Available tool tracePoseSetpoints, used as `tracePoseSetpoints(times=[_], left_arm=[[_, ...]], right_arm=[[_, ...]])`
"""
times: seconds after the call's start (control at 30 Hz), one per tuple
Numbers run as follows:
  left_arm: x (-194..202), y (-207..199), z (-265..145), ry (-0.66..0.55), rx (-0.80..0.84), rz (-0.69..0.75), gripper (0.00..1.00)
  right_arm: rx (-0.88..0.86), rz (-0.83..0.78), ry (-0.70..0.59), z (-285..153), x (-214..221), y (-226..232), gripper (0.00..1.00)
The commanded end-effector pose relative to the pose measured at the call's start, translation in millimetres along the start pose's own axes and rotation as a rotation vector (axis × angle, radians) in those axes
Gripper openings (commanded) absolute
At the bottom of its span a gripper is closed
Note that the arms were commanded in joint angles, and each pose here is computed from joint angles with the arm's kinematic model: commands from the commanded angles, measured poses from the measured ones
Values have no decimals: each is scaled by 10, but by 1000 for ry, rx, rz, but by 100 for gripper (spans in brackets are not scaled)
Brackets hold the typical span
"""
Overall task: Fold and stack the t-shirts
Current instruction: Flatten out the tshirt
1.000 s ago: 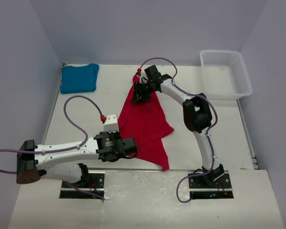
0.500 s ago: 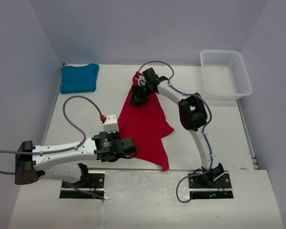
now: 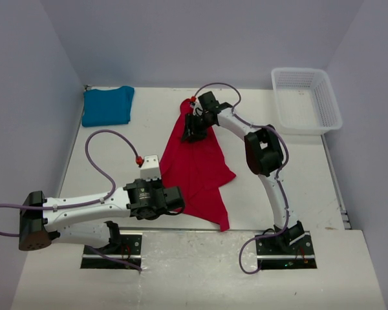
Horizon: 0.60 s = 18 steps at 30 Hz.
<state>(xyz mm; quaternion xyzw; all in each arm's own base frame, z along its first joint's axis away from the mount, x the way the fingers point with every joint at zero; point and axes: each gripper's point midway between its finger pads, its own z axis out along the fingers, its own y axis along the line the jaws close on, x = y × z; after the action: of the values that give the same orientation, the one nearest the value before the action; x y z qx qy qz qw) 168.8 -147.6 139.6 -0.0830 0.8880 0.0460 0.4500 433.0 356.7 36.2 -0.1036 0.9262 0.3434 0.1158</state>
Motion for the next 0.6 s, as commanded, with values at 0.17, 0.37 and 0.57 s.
tracePoseSetpoints(times=[0.17, 0.37, 0.57], left_arm=[[-51, -28, -4, -24, 24, -24, 0], [-56, 8, -6, -28, 18, -24, 0], [-70, 36, -15, -32, 25, -34, 0]], right_arm=[[-14, -13, -67, -104, -334, 68, 46], [-49, -7, -57, -73, -385, 137, 42], [-50, -3, -68, -71, -327, 118, 42]])
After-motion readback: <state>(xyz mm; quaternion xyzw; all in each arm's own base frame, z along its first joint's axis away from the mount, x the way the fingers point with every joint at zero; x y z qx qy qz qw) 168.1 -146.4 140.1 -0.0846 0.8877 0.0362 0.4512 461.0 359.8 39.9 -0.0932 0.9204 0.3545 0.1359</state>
